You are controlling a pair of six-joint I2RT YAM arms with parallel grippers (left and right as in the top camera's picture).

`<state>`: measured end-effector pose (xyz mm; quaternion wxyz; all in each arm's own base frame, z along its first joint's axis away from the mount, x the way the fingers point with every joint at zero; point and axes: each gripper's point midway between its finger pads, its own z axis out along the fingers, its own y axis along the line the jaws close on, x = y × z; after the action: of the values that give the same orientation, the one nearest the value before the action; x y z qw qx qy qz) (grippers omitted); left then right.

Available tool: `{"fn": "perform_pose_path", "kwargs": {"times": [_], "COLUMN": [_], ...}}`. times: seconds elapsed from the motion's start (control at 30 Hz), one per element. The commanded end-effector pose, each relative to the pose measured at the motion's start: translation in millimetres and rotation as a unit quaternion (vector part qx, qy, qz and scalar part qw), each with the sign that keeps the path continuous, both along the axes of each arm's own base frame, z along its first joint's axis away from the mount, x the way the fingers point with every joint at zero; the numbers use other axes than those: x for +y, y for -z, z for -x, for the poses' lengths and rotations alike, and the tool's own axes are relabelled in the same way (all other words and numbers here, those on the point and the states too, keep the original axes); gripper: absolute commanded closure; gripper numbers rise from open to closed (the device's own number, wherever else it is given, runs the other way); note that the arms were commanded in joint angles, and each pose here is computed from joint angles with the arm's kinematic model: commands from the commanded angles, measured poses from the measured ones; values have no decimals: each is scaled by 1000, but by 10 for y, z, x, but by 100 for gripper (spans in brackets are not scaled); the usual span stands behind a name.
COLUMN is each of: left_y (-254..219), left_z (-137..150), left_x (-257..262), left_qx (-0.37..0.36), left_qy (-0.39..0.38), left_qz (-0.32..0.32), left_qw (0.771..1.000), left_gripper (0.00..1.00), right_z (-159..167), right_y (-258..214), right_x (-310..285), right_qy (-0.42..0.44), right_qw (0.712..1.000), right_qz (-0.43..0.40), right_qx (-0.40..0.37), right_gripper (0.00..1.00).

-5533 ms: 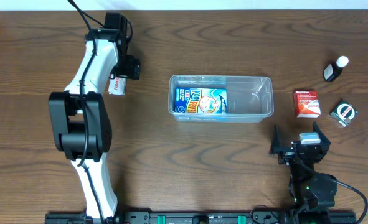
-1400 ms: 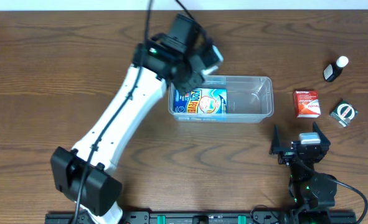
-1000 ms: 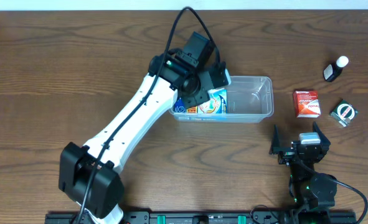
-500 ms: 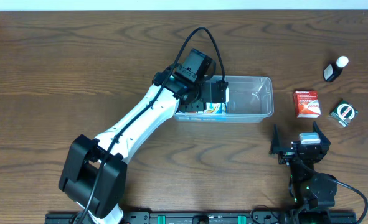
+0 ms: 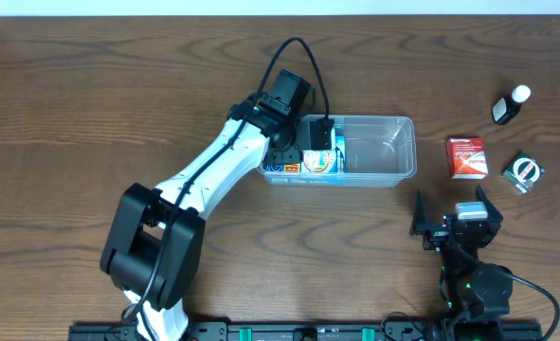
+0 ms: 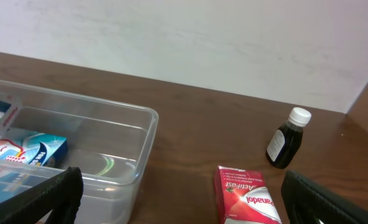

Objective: Pack container
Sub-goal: 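Lift the white box and carry it right over the container, then lower the white box into the container beside the blue box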

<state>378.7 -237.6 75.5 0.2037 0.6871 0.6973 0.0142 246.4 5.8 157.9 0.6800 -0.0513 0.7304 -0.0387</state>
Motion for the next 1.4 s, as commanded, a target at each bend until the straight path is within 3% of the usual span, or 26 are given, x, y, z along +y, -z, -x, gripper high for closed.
{"fn": "perform_pose_path", "kwargs": {"times": [0.0,0.4,0.43,0.5,0.93,1.07,1.1,1.2,1.23,1.37], "left_y": [114,180,170,158,78,84,87,38,-6,-257], "left_z": [1,-131,-147,-158,-175,-207,-202,-198,-193,-151], "left_x": [7,-15,-19,-25,-19,54,61,55,39,-56], "left_qx": [8,-8,-11,-13,-21,-28,-26,-29,-33,-55], "left_qy": [5,-3,-7,-10,-19,-36,-37,-40,-40,-32], "left_qz": [-5,0,2,5,9,-7,-9,-5,-1,17], "left_qw": [1000,1000,1000,1000,1000,999,999,999,999,998], "left_gripper": [50,48,22,14,14,23,33,89,94,94], "right_z": [2,2,2,2,2,2,2,2,2,2], "right_y": [4,4,4,4,4,4,5,5,5,4], "right_x": [-19,-19,-19,-19,-19,-19,-19,-19,-19,-19], "right_qy": [4,4,4,4,4,4,4,4,4,4], "right_qw": [1000,1000,1000,1000,1000,1000,1000,1000,1000,1000], "right_qz": [2,2,2,2,2,2,2,2,2,2], "right_qx": [0,0,0,0,0,0,0,0,0,0], "right_gripper": [1,1,1,1,1,1,1,1,1,1]}}
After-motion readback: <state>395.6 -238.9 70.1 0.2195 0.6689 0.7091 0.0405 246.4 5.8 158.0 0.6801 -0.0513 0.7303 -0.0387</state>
